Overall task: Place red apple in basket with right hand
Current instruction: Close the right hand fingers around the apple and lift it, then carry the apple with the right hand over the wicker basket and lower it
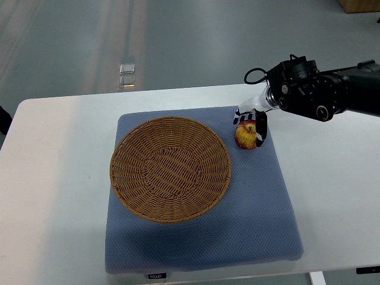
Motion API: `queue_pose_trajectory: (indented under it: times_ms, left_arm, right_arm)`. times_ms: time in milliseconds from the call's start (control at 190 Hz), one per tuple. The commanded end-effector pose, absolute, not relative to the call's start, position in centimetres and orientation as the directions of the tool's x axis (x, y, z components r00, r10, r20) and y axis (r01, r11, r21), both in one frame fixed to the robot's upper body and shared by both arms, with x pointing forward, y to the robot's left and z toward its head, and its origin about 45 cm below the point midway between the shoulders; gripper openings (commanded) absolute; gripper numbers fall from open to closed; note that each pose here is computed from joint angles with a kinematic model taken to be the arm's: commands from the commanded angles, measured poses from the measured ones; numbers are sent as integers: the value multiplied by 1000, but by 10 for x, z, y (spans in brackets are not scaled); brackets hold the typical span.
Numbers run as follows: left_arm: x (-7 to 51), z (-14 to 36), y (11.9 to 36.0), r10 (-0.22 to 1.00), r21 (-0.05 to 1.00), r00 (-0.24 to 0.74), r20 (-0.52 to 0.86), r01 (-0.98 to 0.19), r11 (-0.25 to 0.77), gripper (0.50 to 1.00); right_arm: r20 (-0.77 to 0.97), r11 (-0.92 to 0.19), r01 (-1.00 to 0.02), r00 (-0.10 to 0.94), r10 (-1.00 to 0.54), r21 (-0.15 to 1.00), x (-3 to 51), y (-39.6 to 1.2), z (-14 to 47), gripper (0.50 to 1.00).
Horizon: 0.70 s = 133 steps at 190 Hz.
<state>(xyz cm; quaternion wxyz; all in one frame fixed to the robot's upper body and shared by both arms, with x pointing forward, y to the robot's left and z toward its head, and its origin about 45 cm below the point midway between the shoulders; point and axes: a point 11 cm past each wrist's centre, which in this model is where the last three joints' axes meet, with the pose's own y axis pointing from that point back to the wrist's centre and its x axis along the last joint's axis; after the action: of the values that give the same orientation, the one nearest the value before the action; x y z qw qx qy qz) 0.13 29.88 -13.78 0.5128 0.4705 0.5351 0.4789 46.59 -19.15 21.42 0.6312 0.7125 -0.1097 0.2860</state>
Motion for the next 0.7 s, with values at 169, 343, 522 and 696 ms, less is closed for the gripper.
queue_pose_trajectory:
  times_ms: [169, 343, 522, 696]
  left_arm:
    - [1, -138, 299, 995, 995, -30, -98, 14, 98, 1000]
    - [1, -138, 300, 995, 995, -31, -96, 14, 96, 1000]
    - [1, -138, 299, 995, 995, -30, -98, 14, 98, 1000]
    - [2, -138, 299, 995, 995, -30, -98, 12, 98, 1000]
  right_arm:
    - [555, -190, -524, 806, 206, 830, 467, -194, 211, 654]
    - [569, -184, -539, 793, 219, 822, 470, -196, 215, 588]
    - [608, -185, -580, 764, 216, 794, 485, -200, 266, 584]
    - [616, -218, -576, 743, 262, 788, 482, -186, 332, 592]
